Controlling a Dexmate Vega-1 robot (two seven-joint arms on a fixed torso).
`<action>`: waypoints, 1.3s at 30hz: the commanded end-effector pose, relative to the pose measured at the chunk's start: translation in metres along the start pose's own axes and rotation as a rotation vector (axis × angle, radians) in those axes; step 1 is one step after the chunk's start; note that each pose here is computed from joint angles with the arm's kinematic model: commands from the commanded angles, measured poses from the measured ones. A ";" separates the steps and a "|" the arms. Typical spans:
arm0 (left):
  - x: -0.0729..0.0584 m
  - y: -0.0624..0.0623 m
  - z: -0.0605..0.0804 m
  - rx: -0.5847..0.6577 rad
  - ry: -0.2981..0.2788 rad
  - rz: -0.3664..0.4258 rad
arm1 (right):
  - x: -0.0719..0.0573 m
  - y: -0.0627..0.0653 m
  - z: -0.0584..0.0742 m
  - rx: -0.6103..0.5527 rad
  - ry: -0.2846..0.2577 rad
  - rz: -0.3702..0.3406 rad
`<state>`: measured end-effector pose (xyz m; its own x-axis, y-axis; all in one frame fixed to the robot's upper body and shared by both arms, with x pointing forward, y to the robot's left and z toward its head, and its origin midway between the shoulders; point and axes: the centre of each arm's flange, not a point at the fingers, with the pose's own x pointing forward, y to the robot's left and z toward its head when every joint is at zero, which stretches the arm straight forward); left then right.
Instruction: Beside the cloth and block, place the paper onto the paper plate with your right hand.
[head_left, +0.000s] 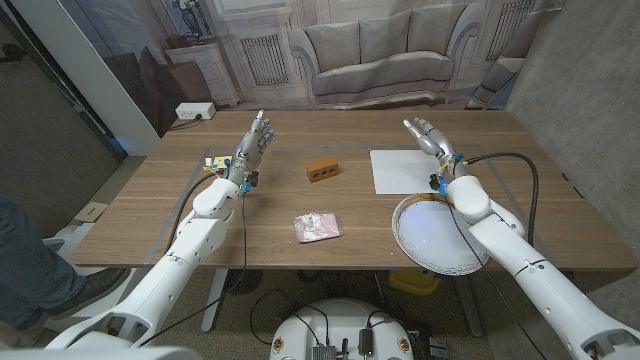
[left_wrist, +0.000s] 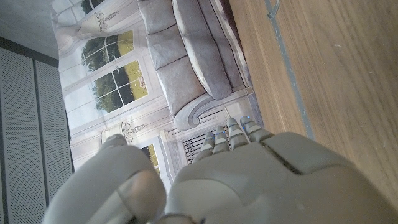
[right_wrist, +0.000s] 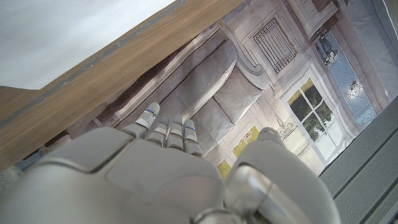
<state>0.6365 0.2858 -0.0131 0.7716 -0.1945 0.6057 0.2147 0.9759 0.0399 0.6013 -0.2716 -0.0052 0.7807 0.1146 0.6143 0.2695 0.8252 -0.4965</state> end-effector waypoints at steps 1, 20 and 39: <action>0.002 0.002 -0.001 -0.002 0.001 0.000 | 0.004 0.000 0.004 -0.095 -0.005 -0.022; 0.001 0.001 -0.003 -0.013 -0.003 0.009 | 0.008 0.001 0.009 -0.218 0.016 -0.003; -0.003 0.002 -0.005 -0.015 -0.008 0.010 | 0.009 0.001 0.011 -0.367 0.061 0.023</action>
<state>0.6388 0.2877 -0.0169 0.7712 -0.1844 0.6093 0.2142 0.9765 0.0244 0.6012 -0.2612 0.0057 0.7967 0.1014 0.5958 0.4091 0.6352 -0.6551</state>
